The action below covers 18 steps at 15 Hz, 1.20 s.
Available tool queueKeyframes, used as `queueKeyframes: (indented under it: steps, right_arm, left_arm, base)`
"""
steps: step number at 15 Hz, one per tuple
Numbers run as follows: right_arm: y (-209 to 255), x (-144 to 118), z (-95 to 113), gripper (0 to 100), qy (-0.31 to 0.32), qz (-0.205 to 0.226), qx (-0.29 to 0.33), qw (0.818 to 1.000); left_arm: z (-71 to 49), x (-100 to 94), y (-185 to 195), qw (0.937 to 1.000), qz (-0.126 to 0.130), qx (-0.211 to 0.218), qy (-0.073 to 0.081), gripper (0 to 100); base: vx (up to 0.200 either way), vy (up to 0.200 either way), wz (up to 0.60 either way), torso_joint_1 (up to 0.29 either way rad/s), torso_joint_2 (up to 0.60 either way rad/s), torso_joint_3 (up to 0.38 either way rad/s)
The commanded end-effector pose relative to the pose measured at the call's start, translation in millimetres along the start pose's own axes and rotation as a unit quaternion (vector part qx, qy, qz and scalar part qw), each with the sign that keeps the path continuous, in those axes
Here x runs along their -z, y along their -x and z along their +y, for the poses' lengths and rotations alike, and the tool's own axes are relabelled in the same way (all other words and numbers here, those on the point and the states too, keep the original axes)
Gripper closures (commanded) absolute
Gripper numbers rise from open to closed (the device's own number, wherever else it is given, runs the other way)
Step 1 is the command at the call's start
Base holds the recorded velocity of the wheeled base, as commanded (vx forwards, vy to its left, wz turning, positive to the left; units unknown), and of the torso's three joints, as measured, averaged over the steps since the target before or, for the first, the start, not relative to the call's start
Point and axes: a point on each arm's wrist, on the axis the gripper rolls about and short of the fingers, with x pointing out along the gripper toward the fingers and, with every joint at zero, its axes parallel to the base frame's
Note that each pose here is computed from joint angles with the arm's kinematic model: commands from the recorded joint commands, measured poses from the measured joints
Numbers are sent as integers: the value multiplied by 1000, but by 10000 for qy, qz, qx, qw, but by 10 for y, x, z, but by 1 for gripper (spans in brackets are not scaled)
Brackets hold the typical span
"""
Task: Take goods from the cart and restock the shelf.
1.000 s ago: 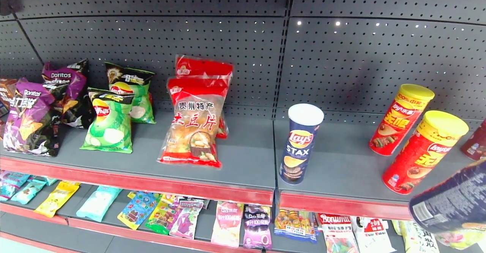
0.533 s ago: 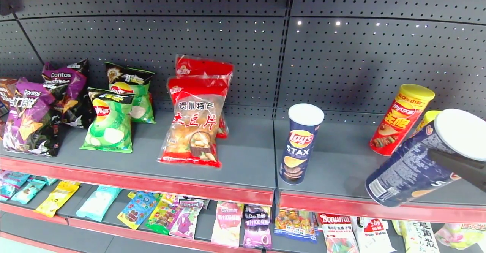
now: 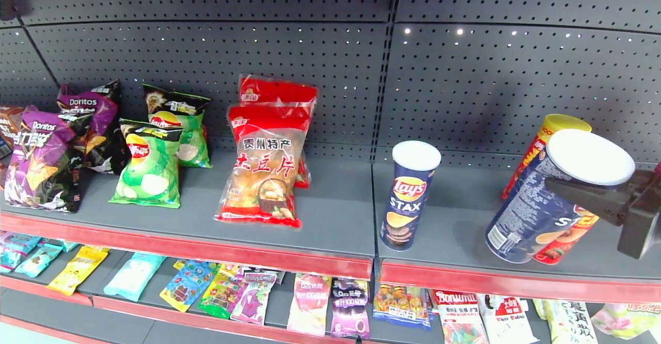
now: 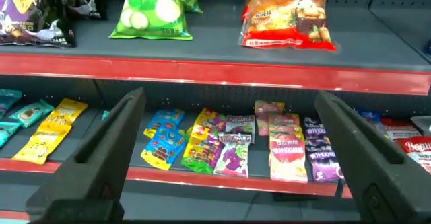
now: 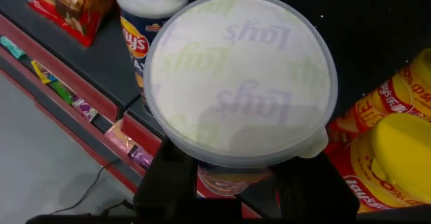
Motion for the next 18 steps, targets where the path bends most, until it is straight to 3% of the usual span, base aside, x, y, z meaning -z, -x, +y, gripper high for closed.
queueKeyframes:
  steps: [1, 12, 18]
  right_arm:
    - [-79, -20, 68, 100, 52, 57, -166, 9998]
    - [-567, -33, 111, 100, -31, 210, -75, 9997]
    - [-848, -134, -35, 100, -105, 267, 149, 9995]
  left_arm:
    - [0, 0, 0, 10000, -2, 7, 0, 0]
    - [0, 0, 0, 10000, -1, 0, 0, 0]
    - [0, 0, 0, 10000, -1, 0, 0, 0]
  base:
    - [0, 0, 0, 0, 0, 0]
    - [0, 0, 0, 0, 0, 0]
    - [0, 0, 0, 0, 0, 0]
